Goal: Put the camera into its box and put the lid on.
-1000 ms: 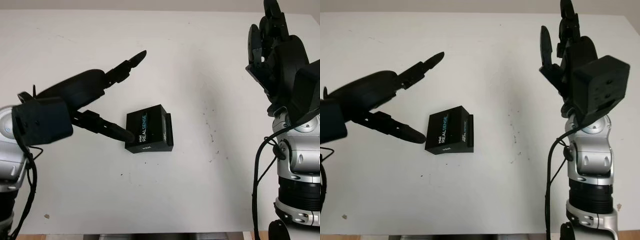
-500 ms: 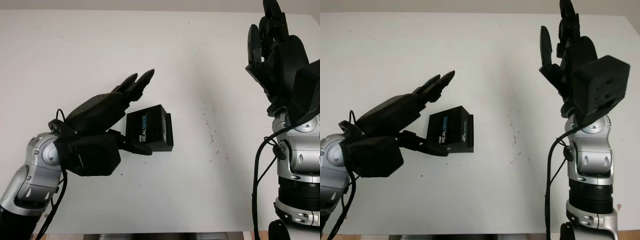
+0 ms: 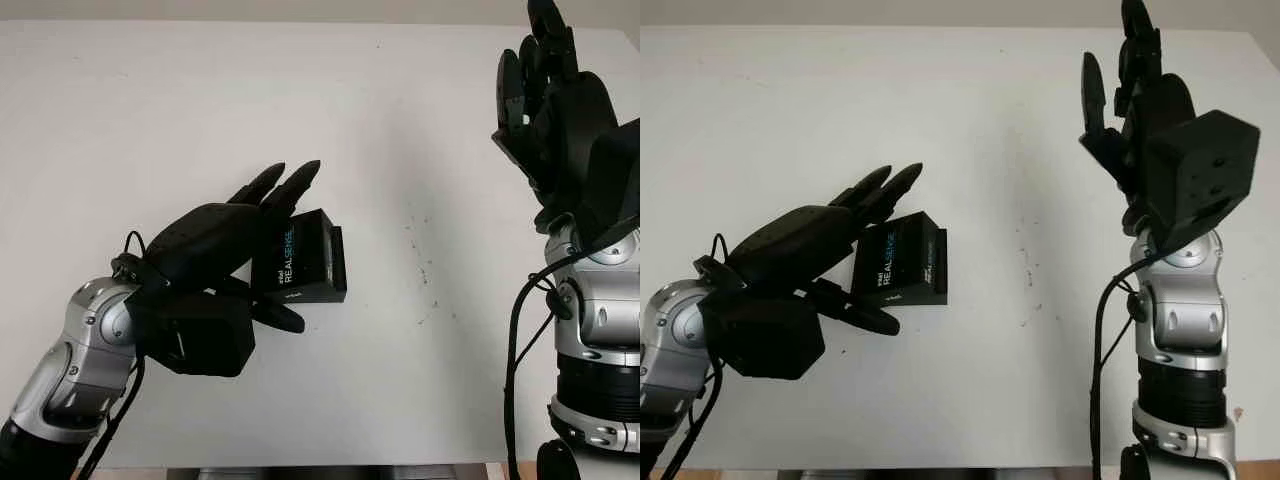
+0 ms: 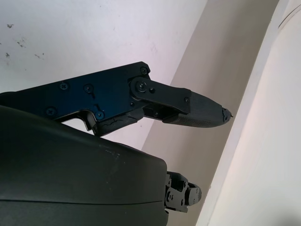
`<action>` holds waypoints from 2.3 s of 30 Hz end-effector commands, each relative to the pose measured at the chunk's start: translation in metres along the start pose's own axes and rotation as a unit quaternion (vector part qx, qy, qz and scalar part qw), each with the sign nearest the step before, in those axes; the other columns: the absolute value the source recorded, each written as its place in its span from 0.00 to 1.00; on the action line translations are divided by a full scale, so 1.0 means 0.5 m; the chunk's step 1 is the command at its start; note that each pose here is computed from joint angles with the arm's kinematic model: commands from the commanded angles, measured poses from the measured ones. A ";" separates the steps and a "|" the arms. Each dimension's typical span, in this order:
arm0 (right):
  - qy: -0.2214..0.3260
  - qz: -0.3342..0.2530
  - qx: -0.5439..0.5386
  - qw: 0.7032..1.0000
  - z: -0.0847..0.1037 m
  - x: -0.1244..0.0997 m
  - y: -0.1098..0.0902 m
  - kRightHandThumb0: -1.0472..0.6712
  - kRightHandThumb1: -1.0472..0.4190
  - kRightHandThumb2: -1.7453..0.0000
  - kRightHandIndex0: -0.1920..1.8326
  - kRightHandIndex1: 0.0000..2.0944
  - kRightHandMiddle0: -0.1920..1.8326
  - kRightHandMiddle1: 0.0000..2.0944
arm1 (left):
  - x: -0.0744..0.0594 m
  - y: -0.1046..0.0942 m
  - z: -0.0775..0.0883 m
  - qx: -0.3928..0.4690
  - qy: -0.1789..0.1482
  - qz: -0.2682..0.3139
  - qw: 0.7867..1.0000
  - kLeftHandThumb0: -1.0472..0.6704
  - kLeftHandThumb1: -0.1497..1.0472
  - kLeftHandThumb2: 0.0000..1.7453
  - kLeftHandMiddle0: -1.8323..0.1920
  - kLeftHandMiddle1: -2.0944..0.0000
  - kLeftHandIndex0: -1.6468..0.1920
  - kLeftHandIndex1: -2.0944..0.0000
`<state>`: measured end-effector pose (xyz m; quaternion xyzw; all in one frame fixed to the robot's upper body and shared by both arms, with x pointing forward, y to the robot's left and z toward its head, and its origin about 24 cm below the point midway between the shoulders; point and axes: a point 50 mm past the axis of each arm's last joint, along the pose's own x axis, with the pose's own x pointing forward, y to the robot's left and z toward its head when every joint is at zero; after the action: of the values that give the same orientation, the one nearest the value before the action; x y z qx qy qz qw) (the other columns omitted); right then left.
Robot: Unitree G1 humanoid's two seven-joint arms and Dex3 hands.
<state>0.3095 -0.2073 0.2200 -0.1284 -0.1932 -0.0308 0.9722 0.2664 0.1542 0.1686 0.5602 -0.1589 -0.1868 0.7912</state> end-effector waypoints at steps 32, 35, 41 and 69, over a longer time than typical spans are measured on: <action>-0.007 -0.001 0.008 1.000 0.002 -0.013 0.000 0.22 0.00 0.63 0.03 0.02 0.00 0.10 | 0.016 -0.012 -0.009 0.025 0.001 0.043 0.999 0.38 1.00 0.10 0.83 0.15 0.89 0.24; -0.004 0.001 0.009 1.000 0.001 -0.014 0.000 0.22 0.00 0.63 0.03 0.02 0.00 0.10 | 0.020 -0.007 -0.009 0.011 0.004 0.045 0.999 0.41 1.00 0.15 0.79 0.02 0.92 0.07; 0.001 0.005 0.009 1.000 -0.006 -0.017 0.000 0.21 0.00 0.64 0.03 0.02 0.00 0.10 | 0.034 0.012 -0.009 -0.005 0.005 0.067 0.998 0.42 1.00 0.21 0.58 0.00 0.84 0.00; 0.007 -0.002 0.022 1.000 -0.008 -0.020 0.015 0.22 0.00 0.65 0.02 0.02 0.01 0.05 | 0.016 0.096 0.025 0.004 -0.040 0.107 0.993 0.43 1.00 0.16 0.56 0.00 0.78 0.00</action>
<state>0.3037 -0.2009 0.2099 -0.1031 -0.1829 -0.0296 0.9773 0.2757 0.1555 0.2058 0.5304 -0.2302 -0.1320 0.8052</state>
